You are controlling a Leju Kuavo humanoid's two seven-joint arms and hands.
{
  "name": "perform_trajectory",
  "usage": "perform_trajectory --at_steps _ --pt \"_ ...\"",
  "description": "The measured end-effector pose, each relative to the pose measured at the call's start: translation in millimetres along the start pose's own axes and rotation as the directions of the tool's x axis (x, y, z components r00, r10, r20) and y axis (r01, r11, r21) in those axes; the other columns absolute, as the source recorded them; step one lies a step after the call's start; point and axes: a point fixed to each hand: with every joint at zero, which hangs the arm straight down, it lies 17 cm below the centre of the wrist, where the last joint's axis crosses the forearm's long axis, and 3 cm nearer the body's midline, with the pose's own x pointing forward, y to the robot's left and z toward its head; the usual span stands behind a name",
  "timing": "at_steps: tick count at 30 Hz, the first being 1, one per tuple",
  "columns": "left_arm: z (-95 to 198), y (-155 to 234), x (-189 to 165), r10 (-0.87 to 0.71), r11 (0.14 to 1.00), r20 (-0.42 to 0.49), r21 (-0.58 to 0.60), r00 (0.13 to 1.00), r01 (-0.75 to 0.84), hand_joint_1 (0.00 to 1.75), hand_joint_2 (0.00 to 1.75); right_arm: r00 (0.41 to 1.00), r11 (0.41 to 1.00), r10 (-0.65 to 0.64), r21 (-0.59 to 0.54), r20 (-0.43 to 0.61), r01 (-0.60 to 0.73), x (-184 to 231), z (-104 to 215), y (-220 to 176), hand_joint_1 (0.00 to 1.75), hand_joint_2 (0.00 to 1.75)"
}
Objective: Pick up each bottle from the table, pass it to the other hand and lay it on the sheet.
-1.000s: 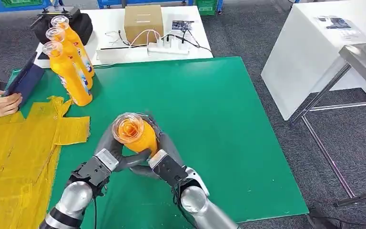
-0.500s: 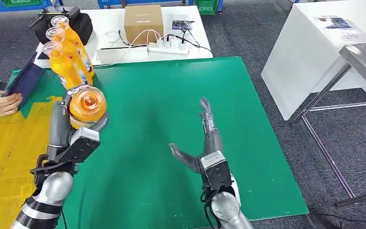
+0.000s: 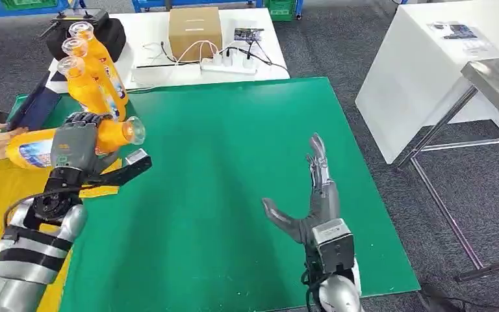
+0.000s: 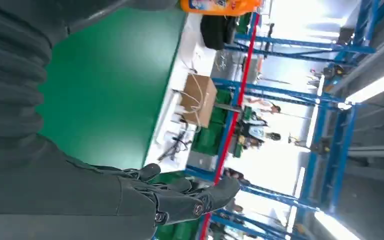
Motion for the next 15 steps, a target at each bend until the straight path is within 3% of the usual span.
perform_trajectory --at_steps 6,15 --pt "-9.8 -73.7 -34.7 -0.188 0.947 -0.005 -0.268 0.982 0.179 1.75 1.75 0.999 0.997 0.007 -0.077 -0.048 -0.011 -16.1 0.3 -38.9 0.00 1.75" --pt "5.2 -116.7 -65.4 -0.277 0.872 0.000 -0.420 0.961 0.251 1.75 1.75 0.996 0.993 0.032 -0.109 -0.079 -0.040 -26.6 1.3 -55.1 0.00 1.75"
